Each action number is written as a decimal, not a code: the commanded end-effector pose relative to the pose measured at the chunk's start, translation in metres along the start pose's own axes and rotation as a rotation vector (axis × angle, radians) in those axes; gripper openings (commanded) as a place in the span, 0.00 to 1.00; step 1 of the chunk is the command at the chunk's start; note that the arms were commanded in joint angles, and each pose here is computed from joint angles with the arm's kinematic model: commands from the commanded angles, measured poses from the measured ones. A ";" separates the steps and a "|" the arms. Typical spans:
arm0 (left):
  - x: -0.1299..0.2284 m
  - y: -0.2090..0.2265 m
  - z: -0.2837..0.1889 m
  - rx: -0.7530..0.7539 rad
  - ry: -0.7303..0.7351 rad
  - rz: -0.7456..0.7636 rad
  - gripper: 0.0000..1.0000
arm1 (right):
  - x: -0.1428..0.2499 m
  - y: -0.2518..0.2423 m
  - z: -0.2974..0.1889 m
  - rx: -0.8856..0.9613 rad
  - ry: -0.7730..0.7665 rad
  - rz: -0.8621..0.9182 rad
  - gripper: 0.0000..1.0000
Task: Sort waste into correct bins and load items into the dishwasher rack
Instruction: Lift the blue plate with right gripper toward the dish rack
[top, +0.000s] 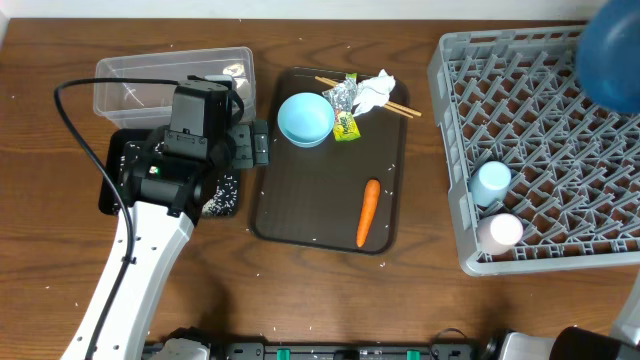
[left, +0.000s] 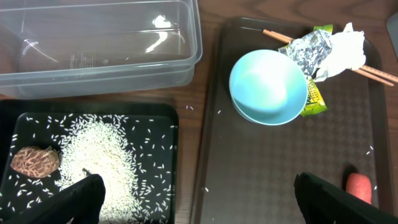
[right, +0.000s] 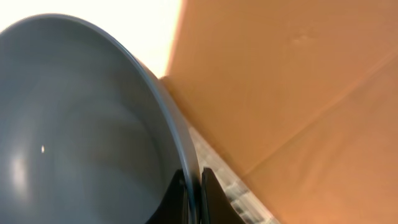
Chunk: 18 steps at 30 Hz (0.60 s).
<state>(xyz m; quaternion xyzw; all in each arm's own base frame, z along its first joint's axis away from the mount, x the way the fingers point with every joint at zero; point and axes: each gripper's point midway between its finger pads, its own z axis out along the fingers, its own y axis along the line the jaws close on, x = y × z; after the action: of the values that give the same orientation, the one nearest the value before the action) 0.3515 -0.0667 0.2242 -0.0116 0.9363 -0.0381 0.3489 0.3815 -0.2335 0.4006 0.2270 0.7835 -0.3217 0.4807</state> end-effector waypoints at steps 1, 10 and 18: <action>-0.005 0.001 -0.002 -0.003 -0.009 -0.008 0.98 | -0.011 -0.038 0.005 0.224 -0.018 -0.082 0.01; -0.005 0.001 -0.002 -0.003 -0.009 -0.008 0.98 | -0.009 -0.054 0.060 0.369 -0.019 -0.208 0.01; -0.005 0.001 -0.002 -0.003 -0.009 -0.008 0.98 | 0.005 -0.058 0.094 0.399 0.011 -0.277 0.01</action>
<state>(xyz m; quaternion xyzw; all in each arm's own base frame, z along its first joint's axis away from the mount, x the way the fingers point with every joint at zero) 0.3514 -0.0672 0.2241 -0.0111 0.9364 -0.0391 0.3487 0.4044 -0.3339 0.3704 0.2148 0.7401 -0.5089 0.3837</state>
